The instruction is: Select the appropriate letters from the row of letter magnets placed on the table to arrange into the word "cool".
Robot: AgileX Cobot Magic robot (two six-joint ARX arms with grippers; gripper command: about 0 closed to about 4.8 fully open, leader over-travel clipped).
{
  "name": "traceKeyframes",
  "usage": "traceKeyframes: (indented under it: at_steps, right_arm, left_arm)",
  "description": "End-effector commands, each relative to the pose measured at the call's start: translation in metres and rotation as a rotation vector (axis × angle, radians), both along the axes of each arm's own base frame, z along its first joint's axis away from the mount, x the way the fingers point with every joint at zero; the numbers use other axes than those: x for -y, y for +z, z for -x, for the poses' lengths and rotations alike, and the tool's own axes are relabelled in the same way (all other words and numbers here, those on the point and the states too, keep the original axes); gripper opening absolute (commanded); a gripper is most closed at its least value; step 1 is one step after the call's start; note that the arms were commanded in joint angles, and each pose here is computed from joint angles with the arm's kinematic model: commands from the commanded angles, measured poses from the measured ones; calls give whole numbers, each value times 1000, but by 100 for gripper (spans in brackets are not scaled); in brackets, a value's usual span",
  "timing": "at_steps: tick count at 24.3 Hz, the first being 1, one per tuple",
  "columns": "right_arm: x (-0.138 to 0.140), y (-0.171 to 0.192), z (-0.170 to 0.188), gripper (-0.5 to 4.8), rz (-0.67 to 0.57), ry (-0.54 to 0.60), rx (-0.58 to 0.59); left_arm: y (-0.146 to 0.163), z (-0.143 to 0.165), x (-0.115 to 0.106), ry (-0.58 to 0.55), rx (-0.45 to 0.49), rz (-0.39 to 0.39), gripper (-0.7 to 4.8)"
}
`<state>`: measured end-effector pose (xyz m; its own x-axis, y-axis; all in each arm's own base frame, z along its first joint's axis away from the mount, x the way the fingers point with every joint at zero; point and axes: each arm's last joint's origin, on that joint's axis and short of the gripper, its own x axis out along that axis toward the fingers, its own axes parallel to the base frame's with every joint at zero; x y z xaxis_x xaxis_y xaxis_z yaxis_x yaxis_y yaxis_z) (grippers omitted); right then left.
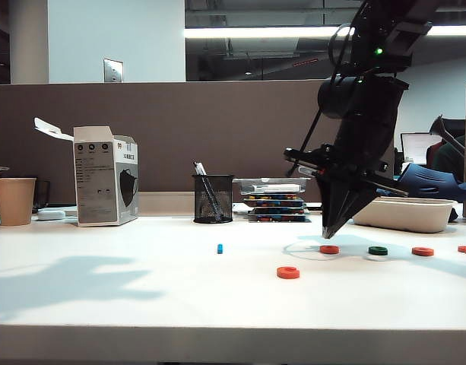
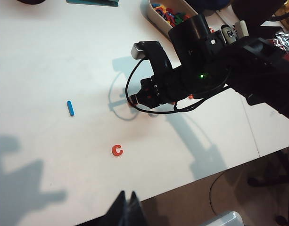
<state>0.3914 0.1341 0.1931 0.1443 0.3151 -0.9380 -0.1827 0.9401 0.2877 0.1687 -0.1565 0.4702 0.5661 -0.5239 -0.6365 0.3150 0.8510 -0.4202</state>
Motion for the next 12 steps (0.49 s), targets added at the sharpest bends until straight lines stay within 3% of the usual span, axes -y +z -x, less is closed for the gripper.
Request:
traceKeyframes:
  at_steps: [1, 12]
  right_arm:
    - [0, 1, -2, -6, -3, -6, 16]
    - [0, -5, -4, -6, 33, -18, 15]
  left_arm:
    - [2, 0, 0, 2, 16, 11, -4]
    - [2, 0, 0, 2, 18, 13, -4]
